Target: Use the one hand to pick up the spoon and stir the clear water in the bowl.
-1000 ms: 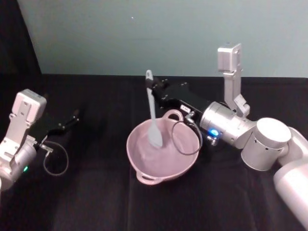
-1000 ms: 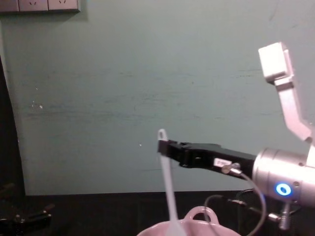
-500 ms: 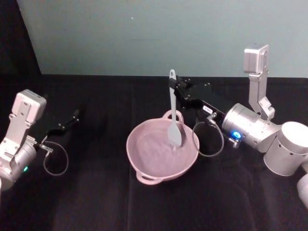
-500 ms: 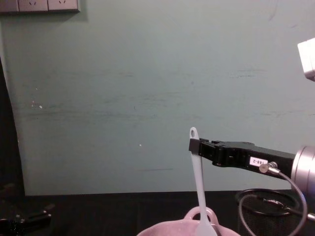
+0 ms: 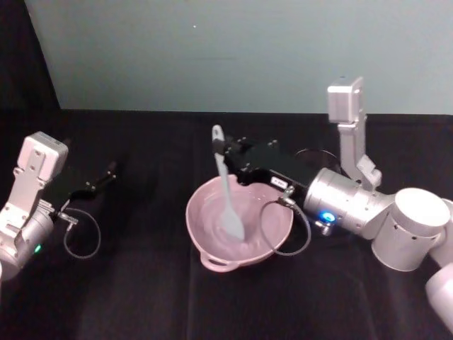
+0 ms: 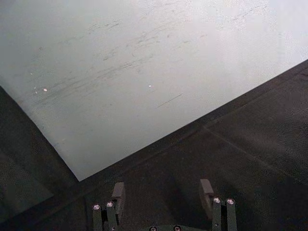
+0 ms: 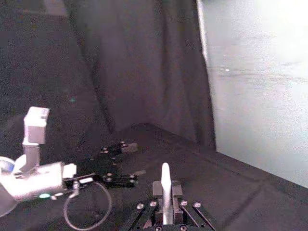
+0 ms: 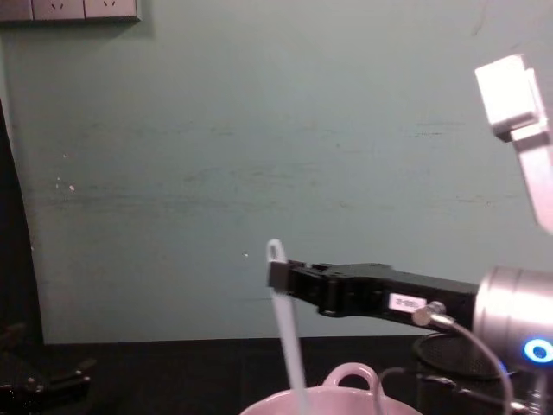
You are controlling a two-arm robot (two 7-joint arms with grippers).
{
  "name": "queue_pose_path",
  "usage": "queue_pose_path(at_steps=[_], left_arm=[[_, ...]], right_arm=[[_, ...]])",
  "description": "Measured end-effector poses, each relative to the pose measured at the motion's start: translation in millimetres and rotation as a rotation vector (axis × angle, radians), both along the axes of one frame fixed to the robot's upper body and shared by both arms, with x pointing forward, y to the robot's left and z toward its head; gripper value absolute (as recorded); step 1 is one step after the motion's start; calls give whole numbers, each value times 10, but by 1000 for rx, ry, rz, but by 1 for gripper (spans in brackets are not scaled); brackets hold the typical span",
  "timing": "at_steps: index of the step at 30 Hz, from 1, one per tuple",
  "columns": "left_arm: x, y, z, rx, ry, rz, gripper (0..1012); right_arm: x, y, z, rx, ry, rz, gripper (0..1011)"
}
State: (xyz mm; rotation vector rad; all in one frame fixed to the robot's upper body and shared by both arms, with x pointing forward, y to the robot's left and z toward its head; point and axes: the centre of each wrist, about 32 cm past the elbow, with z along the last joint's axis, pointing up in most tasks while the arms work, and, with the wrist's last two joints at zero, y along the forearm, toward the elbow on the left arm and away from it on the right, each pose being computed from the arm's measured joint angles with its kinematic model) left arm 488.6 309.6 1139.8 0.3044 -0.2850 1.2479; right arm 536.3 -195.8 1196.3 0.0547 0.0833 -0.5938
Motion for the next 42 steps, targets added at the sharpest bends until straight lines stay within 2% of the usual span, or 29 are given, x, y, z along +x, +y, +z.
queue_pose_path(at_steps=[4,8,14,21,25,30,33,38,42], left_arm=[[0,0,0,0,0,0,1011],[0,0,0,0,0,0,1011],[0,0,0,0,0,0,1011],[0,0,0,0,0,0,1011],[0,0,0,0,0,0,1011],[0,0,0,0,0,0,1011],[0,0,0,0,0,0,1011],[0,0,0,0,0,0,1011],[0,0,0,0,0,0,1011]], right_arm=[[24,84,4,4,-3,17,117],[107,171,5,16,-11,18,117],[227,215,-10,22,-14,2,117],[345,120,23,-10,-29,-49,117],[375,-41,81,-44,-47,-93,117],[330,-199,126,-70,-50,-119,117],[283,-237,139,-83,-45,-116,117],[192,-237,144,-89,-42,-97,117],[83,-179,115,-72,-35,-70,117]])
